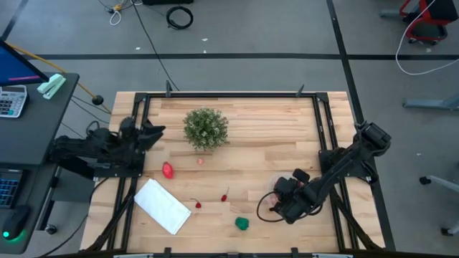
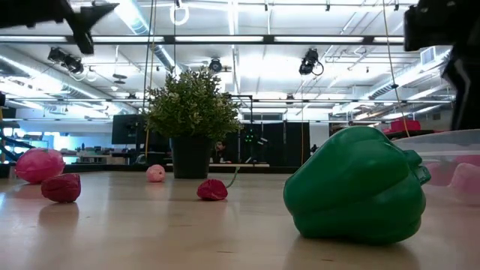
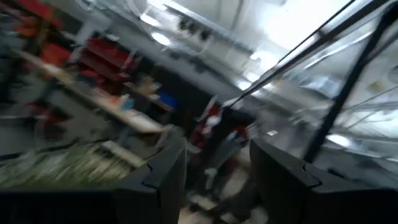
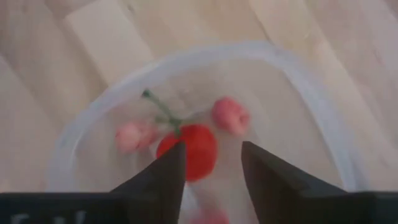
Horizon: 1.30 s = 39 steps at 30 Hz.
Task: Pick and placing Produce into tupperware
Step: Put the right apricot into the transparent container, then put the dragonfruit into the transparent container
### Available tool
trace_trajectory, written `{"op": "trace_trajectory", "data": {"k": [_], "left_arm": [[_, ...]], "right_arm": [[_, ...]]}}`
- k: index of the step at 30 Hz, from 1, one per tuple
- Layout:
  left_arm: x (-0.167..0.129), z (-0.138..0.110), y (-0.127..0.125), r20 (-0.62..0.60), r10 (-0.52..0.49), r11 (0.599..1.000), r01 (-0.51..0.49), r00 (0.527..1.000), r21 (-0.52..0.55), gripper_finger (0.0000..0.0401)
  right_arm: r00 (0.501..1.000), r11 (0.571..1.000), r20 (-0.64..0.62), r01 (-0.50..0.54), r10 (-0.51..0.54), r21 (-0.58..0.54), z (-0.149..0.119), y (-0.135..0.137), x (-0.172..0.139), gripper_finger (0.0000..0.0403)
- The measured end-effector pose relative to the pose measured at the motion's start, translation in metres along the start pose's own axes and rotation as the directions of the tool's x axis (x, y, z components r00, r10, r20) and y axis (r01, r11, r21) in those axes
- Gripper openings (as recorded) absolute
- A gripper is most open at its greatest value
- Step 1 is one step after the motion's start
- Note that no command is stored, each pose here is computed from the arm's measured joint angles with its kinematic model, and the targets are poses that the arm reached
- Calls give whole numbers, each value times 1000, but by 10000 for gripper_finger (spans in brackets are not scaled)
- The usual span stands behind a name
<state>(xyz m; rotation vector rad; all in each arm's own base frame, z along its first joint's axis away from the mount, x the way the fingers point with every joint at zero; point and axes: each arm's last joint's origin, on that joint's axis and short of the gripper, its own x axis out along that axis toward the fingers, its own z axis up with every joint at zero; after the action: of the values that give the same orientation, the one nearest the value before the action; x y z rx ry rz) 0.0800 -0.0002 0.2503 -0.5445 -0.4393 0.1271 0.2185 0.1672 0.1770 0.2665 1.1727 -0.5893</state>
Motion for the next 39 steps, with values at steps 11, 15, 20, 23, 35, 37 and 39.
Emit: {"op": "trace_trajectory", "data": {"k": [11, 15, 20, 23, 35, 37, 39], "left_arm": [[3, 28, -15, -443, 284, 958, -240, 850, 154, 162], [16, 15, -15, -573, 351, 933, -326, 741, 151, 153], [27, -7, -12, -729, 396, 842, -537, 558, 46, 149], [30, -21, -9, -809, 395, 778, -627, 436, 42, 153], [34, -54, 0, -925, 370, 909, -242, 88, 340, 133], [35, -59, 1, -924, 378, 924, -90, 59, 372, 126], [37, -63, 2, -921, 388, 920, 50, 32, 389, 120]], "right_arm": [[992, 995, 110, 74, -66, -66, 19, -7, 7, 208], [989, 995, 121, 90, -85, -37, 26, -10, 10, 205], [988, 995, 117, 99, -96, -17, 32, -13, 13, 201], [988, 992, 115, 109, -102, -62, 35, -15, 14, 199], [987, 984, 107, 135, -122, -120, 45, -20, 19, 199], [987, 983, 107, 135, -122, -121, 45, -20, 19, 199], [987, 983, 107, 135, -122, -121, 45, -20, 19, 199]]}}
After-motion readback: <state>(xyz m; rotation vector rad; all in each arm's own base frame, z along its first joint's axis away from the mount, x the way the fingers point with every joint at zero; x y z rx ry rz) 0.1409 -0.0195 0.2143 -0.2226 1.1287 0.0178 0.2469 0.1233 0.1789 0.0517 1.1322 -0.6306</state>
